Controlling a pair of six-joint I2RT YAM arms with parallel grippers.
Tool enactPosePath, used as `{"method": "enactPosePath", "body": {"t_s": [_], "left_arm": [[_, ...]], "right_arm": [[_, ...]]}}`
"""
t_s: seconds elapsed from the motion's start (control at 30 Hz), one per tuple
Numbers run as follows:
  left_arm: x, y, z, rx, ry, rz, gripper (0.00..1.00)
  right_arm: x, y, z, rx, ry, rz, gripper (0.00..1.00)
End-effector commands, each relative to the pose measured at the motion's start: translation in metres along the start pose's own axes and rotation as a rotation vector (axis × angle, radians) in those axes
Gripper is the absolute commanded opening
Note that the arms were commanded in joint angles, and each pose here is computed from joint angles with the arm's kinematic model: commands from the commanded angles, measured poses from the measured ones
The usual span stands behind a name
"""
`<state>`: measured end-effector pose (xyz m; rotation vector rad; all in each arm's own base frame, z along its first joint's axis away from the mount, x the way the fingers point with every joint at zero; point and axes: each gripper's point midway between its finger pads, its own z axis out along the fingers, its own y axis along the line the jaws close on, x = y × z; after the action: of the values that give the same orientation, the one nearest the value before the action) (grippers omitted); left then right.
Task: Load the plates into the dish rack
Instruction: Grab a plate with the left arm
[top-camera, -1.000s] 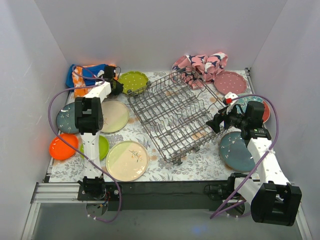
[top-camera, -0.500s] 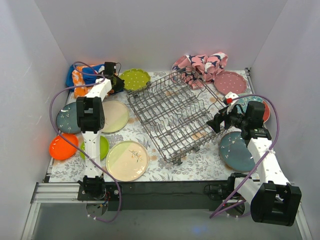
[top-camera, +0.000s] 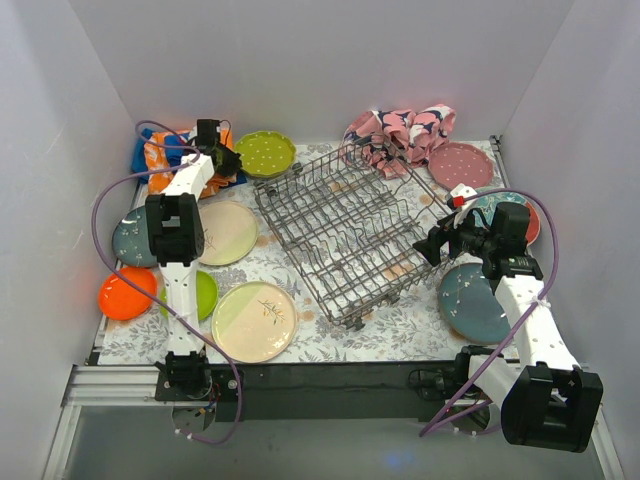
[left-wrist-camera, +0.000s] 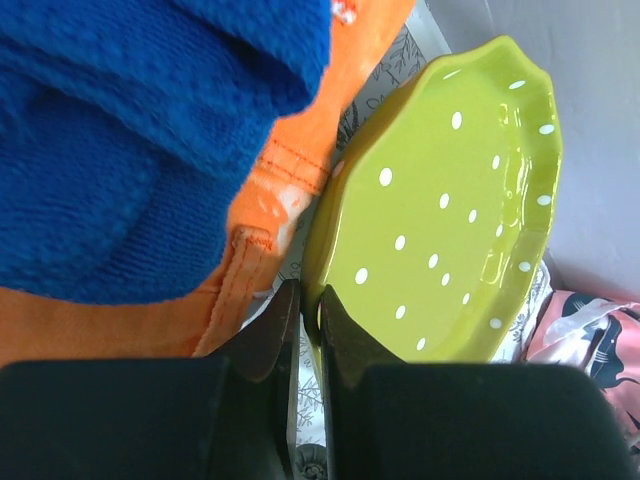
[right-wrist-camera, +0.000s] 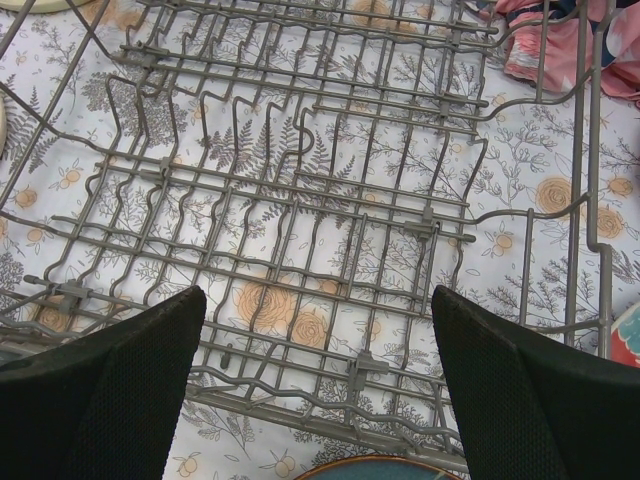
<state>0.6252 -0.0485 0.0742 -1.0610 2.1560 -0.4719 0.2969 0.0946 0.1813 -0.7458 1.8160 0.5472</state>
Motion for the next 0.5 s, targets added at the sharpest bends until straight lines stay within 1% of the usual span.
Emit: {"method": "enactPosePath", "body": {"t_s": [0.0, 0.13, 0.47], "left_arm": [[-0.058, -0.084, -0.063, 0.257, -0.122, -0.013, 0.0], [-0.062, -0.083, -0.068, 0.258, -0.129, -0.006, 0.0], [-0.07, -0.099, -0.096, 0.312, -0.149, 0.014, 0.0]], "right_arm": [[-0.008, -0.001, 0.0, -0.01, -0.034, -0.021, 0.98], [-0.008, -0.001, 0.0, -0.005, -0.033, -0.024, 0.98], [-0.009, 0.0, 0.0, -0.012, -0.036, -0.023, 0.98]]}}
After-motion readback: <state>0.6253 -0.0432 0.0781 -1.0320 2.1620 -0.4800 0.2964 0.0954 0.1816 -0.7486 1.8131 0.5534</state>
